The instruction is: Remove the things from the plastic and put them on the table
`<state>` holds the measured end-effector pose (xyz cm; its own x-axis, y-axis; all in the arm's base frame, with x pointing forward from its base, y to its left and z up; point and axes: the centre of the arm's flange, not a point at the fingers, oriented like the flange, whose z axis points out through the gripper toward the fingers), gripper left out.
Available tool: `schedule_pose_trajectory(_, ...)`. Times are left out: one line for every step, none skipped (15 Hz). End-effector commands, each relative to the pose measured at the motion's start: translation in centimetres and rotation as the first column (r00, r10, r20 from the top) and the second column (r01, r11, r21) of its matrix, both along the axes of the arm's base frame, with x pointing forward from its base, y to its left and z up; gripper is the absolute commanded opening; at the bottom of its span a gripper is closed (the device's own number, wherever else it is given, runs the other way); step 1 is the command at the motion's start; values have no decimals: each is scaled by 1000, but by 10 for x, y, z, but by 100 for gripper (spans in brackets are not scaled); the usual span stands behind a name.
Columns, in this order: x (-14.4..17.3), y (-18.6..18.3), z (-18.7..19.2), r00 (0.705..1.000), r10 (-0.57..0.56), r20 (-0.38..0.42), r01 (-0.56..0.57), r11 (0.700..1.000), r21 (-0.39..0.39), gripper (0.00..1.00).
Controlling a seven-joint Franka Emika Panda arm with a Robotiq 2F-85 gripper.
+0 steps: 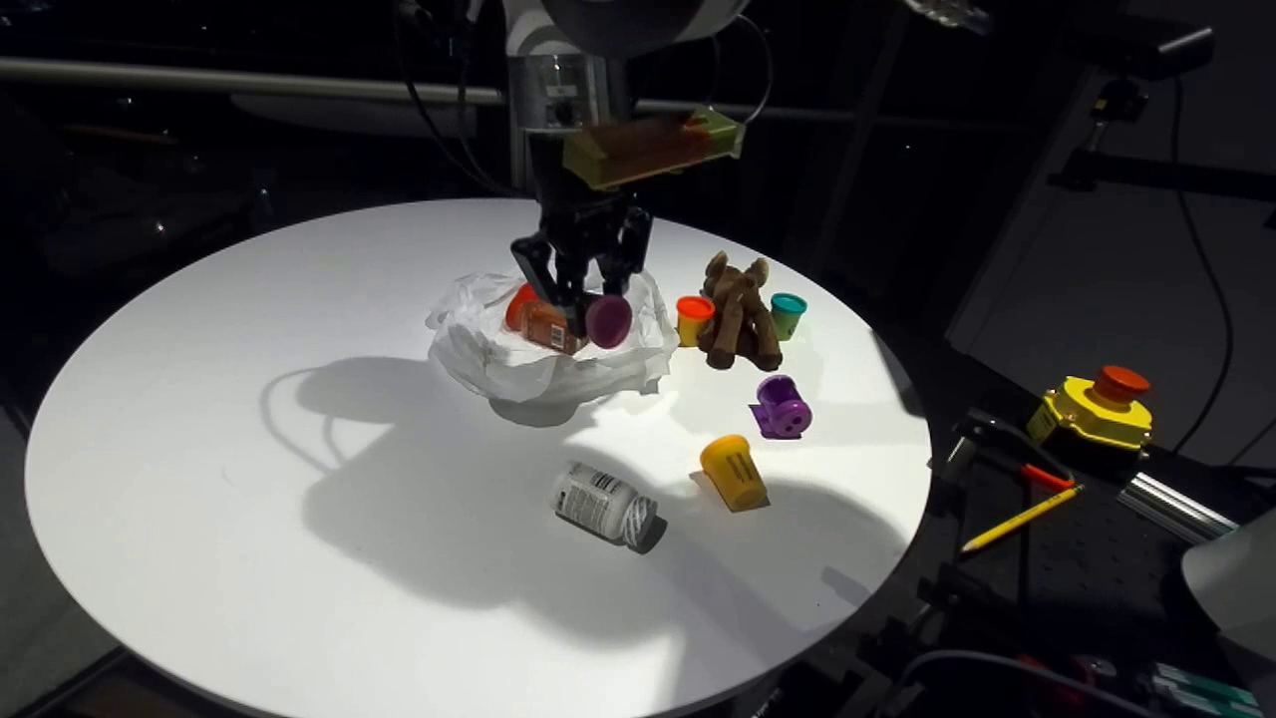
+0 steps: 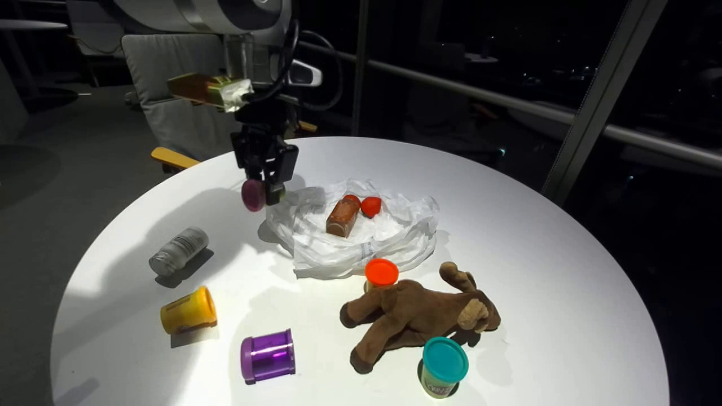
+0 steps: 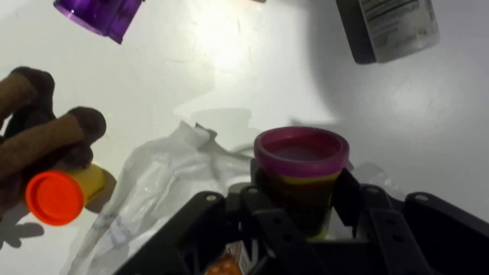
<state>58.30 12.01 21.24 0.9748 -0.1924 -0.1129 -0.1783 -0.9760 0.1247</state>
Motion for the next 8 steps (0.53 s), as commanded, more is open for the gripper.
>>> schedule_pose_trajectory(-57,8,-33,999,46,-28,-45,999,12,20)
schedule_pose_trajectory(-63,12,-46,998,53,-41,-52,999,14,20)
schedule_pose_trajectory(-66,18,-59,997,64,-52,-63,998,25,20)
schedule_pose_trajectory(-68,23,-69,996,71,-56,-69,997,37,20)
schedule_pose_trajectory(-68,29,-77,996,77,-49,-75,996,41,20)
schedule_pose_trajectory(-69,34,-84,995,84,-51,-82,996,43,20)
schedule_pose_trajectory(-69,37,-92,995,90,-53,-88,995,38,20)
schedule_pose_trajectory(-71,41,-97,993,100,-58,-98,995,34,20)
